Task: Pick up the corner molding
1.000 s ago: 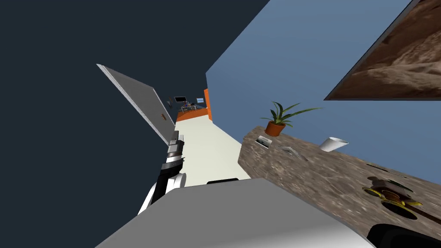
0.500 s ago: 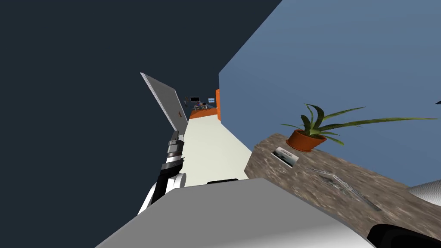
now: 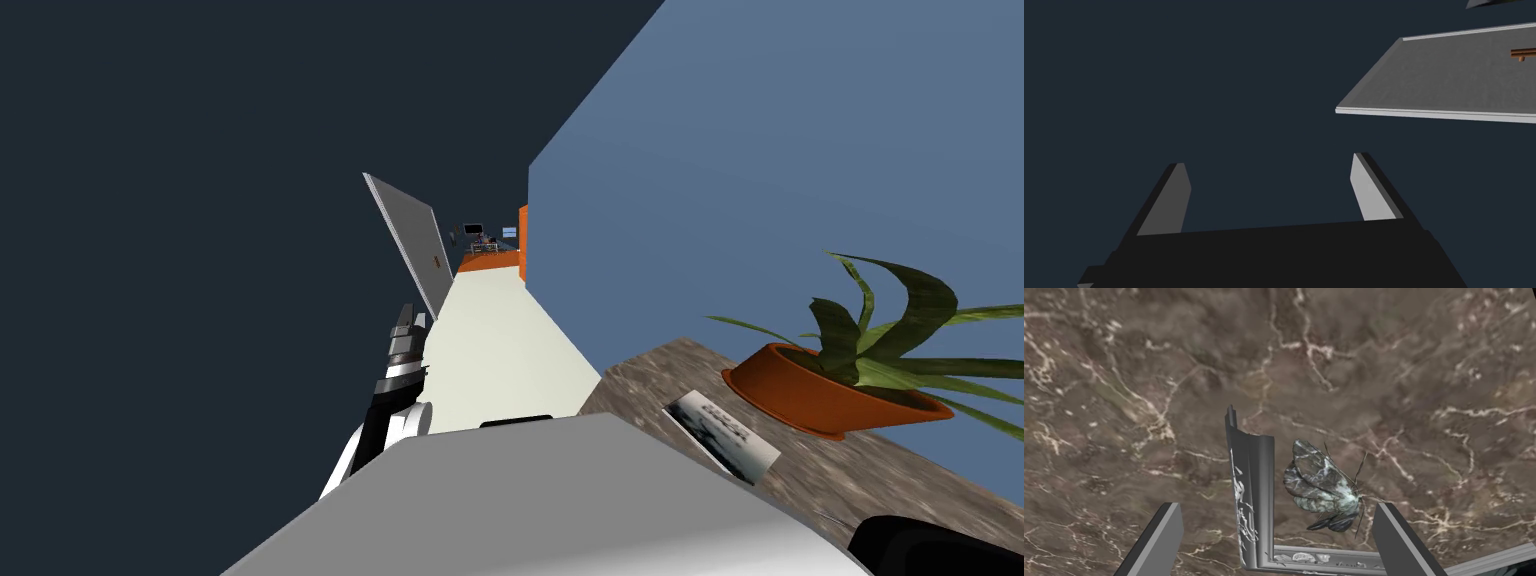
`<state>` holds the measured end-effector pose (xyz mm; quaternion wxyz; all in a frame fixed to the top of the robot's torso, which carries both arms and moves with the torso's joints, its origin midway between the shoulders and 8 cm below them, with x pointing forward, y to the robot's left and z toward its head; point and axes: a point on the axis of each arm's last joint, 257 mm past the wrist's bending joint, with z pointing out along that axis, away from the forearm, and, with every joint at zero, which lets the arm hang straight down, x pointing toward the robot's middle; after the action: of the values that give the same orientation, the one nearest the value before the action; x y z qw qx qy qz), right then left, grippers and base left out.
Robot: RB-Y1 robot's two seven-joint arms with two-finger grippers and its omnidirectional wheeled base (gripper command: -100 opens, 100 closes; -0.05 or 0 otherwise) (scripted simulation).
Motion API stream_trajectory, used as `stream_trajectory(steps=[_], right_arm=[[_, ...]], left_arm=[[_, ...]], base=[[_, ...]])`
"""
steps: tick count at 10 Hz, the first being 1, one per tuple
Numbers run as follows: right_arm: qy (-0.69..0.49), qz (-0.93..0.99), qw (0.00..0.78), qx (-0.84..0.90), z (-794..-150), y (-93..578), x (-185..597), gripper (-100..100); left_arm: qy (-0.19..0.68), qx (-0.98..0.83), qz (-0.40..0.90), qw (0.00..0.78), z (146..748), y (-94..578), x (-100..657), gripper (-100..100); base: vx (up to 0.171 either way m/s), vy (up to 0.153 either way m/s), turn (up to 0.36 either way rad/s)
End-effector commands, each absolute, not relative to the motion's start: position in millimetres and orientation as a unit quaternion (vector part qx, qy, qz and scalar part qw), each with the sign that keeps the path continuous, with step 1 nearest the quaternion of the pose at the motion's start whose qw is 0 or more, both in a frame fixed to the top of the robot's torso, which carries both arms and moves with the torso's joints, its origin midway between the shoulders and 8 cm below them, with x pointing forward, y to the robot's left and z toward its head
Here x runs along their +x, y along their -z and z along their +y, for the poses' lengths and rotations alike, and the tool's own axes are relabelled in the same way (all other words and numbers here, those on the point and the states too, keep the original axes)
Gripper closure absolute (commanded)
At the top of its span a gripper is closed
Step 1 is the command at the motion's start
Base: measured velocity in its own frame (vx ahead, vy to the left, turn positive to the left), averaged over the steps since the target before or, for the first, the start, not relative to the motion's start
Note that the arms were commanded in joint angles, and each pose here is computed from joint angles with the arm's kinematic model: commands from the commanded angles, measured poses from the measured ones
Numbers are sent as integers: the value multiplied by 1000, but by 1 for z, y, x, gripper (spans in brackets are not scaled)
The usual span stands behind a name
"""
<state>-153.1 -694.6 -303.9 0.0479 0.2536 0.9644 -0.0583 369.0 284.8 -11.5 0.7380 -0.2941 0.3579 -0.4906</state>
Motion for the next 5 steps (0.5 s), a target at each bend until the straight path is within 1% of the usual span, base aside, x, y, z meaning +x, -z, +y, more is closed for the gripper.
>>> stream_trajectory(steps=[1,2,3,5], right_arm=[[58,964,48,254,-695,304,-153,-100],[59,964,49,253,-695,303,-152,0],[59,963,53,257,-691,315,-158,-100],[59,962,57,260,-686,328,-163,-100]], left_arm=[[491,-294,358,738,285,12,369,0],[491,-294,358,738,285,12,369,0],[491,-294,358,738,285,11,369,0],[491,-294,358,738,285,11,369,0]], base=[[62,-144,47],[14,-26,7],[-1,-31,55],[-14,-34,58]])
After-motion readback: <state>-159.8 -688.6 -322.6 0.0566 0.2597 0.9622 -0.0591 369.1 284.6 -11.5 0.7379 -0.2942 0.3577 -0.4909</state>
